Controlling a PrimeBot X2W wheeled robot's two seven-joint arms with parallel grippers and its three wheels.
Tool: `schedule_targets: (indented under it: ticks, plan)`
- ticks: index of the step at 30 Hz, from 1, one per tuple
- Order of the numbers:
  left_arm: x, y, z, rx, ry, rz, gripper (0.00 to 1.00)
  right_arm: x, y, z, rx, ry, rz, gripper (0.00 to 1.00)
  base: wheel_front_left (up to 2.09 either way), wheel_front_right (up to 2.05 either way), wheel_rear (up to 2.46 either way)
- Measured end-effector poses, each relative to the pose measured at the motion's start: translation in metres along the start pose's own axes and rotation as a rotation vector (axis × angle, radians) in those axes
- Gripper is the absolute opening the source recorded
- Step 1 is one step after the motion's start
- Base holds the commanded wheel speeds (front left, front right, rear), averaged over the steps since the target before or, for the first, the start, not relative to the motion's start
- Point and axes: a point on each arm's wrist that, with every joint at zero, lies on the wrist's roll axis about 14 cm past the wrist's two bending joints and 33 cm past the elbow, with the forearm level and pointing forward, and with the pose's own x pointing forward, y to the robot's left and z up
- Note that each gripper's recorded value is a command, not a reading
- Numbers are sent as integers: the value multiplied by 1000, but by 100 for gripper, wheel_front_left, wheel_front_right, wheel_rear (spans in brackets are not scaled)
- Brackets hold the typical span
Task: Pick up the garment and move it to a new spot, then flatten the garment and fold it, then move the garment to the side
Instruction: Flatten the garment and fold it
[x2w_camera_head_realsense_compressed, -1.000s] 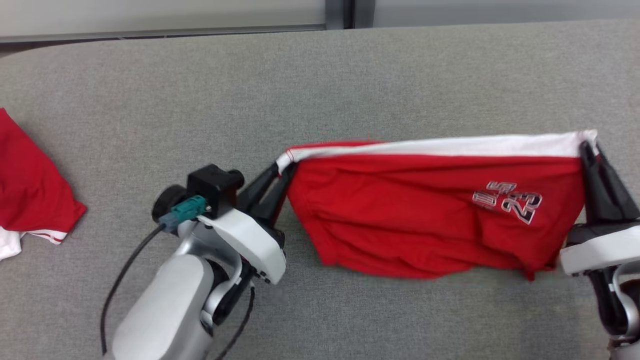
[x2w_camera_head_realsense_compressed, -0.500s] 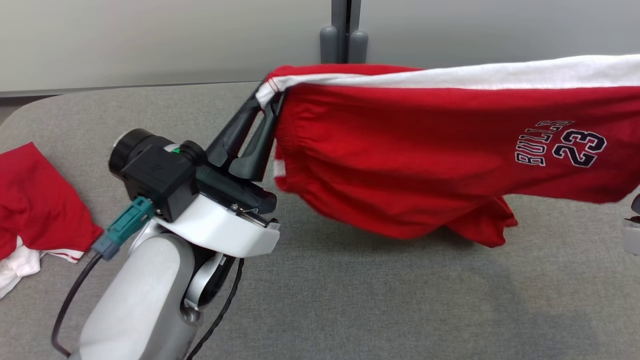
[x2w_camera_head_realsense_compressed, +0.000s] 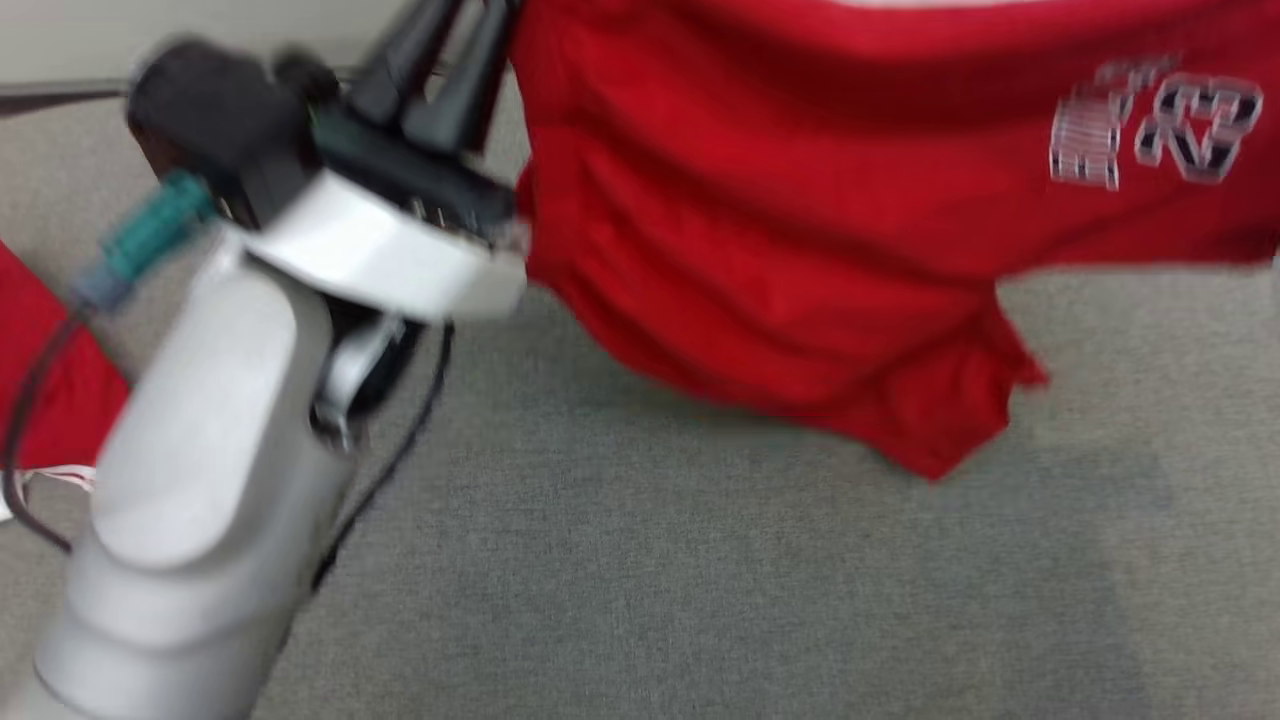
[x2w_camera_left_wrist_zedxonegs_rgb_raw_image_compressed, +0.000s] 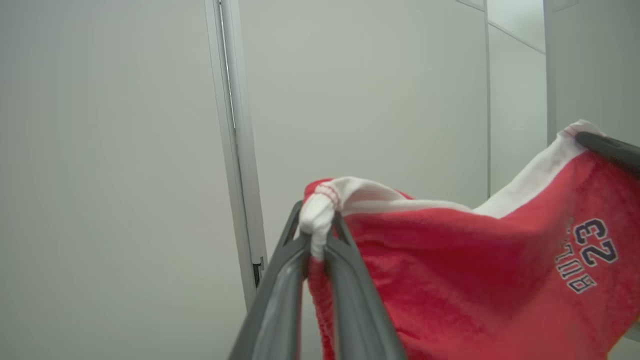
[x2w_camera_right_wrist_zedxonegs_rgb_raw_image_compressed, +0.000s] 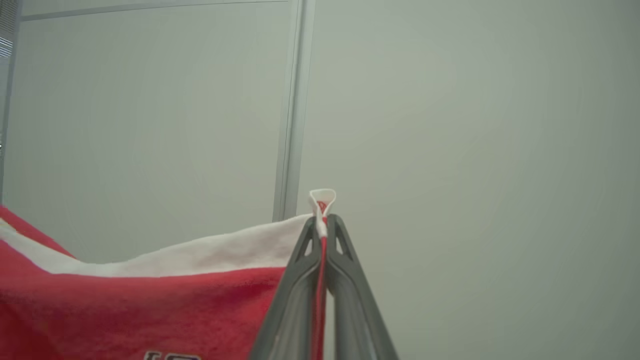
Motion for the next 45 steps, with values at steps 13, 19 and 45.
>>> schedule_targets:
  ticks: [13,19,45]
  plan:
    - [98,80,-50,-1,-21,92,0,142,16,-36,49,-75,98,0,0,0,0]
    - [90,92,-94,-58,77,154,0,146,43,-94,121,53,138,0,0,0,0]
    - [-146,16,-216,-293,538,336,0,-97,72,-208,376,509,-27,0,0,0,0]
